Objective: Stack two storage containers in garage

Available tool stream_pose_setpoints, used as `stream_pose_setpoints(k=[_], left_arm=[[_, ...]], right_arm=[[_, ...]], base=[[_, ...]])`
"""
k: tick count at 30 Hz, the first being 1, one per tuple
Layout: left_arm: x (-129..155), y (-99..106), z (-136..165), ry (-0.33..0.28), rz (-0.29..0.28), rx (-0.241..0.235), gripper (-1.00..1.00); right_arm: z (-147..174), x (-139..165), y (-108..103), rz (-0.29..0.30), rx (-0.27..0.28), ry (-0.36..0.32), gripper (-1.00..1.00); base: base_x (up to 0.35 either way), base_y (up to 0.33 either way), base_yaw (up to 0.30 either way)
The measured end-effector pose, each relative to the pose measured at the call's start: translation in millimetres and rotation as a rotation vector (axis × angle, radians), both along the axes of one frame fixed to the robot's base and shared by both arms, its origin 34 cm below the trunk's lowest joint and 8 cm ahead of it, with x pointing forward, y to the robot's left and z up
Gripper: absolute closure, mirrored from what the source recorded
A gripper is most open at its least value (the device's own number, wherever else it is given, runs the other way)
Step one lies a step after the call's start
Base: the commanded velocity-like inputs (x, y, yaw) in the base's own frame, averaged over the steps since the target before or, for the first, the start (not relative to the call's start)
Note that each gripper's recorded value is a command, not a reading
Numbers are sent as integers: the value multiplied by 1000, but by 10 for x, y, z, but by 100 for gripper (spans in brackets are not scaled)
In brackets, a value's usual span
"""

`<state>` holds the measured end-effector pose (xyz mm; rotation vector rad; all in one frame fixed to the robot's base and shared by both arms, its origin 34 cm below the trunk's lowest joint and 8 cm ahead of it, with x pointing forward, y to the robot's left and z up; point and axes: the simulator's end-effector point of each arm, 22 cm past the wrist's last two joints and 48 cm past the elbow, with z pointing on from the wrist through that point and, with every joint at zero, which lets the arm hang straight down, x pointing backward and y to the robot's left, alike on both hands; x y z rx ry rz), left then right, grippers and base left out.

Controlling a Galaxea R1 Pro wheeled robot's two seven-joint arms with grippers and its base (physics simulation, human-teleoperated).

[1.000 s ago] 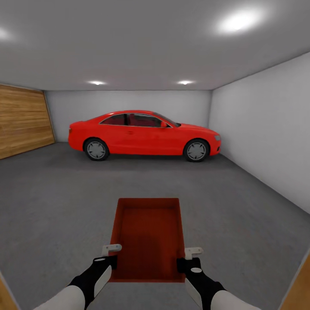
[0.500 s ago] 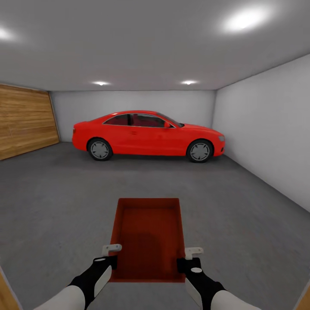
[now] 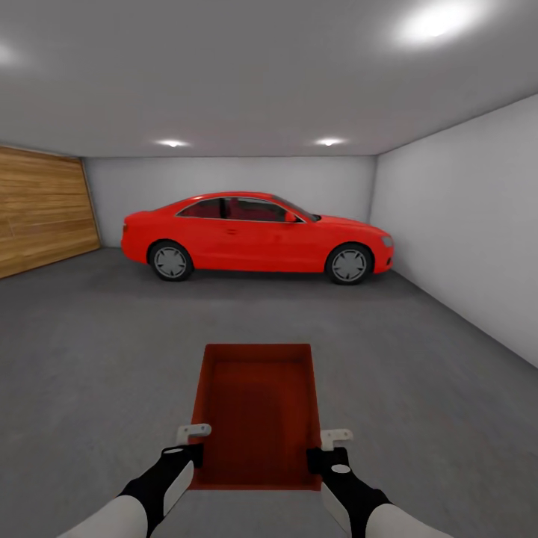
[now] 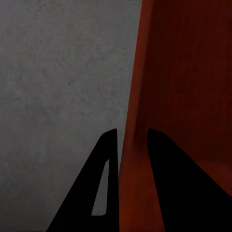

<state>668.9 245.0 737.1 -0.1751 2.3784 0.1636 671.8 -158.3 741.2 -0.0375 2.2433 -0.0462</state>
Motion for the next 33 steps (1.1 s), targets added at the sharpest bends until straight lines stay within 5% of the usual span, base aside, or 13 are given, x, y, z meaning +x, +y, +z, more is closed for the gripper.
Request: stream_pose_setpoints(k=[33], left_arm=[[2,-5,3,-2,0,0,100]], right_arm=[[3,3,-6,0,-2,-2,100]], base=[[320,61,0]])
